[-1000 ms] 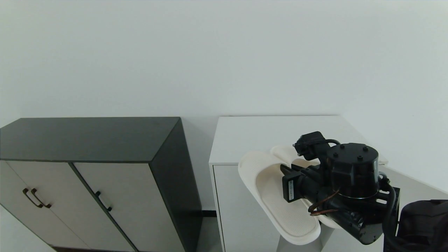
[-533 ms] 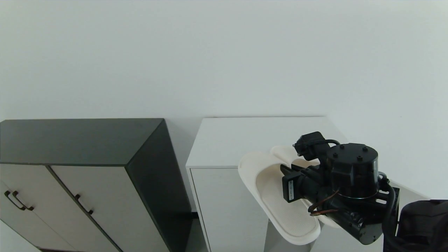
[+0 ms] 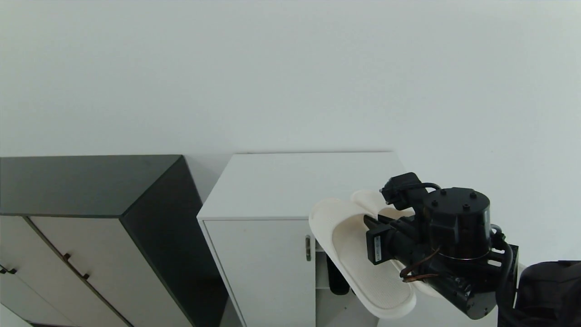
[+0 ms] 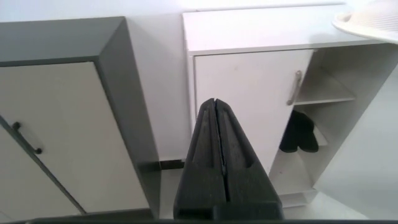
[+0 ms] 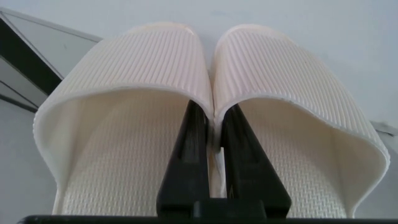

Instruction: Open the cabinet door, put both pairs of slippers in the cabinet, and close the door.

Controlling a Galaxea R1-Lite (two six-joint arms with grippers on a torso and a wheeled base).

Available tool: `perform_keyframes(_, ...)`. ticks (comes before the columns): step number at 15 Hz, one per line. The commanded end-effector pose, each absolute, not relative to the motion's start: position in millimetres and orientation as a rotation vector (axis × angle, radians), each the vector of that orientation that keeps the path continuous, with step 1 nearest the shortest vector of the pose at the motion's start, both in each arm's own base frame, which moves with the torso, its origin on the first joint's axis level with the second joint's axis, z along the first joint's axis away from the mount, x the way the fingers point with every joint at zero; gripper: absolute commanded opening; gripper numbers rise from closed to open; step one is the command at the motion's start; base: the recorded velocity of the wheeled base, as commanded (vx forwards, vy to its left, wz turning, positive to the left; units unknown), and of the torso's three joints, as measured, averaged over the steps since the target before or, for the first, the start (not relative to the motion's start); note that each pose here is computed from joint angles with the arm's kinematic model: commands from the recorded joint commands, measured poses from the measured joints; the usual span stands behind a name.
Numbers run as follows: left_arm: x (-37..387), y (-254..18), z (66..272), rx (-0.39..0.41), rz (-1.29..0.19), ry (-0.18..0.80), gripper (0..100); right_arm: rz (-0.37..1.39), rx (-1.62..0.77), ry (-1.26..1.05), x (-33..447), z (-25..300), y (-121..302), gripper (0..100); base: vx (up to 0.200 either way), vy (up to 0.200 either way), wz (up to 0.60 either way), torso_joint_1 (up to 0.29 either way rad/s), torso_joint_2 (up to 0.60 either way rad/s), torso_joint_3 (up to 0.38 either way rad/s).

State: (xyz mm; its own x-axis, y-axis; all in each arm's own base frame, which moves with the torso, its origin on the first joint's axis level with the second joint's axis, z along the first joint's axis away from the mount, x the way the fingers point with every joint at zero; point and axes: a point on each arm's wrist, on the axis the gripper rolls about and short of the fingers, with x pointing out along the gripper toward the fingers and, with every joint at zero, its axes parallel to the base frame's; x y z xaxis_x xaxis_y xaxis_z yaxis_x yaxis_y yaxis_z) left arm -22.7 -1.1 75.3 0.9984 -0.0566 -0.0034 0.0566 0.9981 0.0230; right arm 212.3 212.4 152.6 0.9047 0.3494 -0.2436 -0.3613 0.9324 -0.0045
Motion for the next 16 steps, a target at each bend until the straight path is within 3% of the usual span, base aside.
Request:
perform_keyframes(1, -22.7, -1.1, 75.4, 0.023, -0.057, 0.002, 0, 0.368, -0.052, 0.245, 212.1, 151.9, 212.4, 0, 0.000, 0.000, 0.00, 0.000, 0.00, 0.000)
perform_keyframes(16, -22.7, -1.1, 75.4, 0.023, -0.057, 0.002, 0, 0.494, -0.115, 0.246, 167.9, 158.4, 194.3, 0, 0.000, 0.000, 0.00, 0.000, 0.00, 0.000)
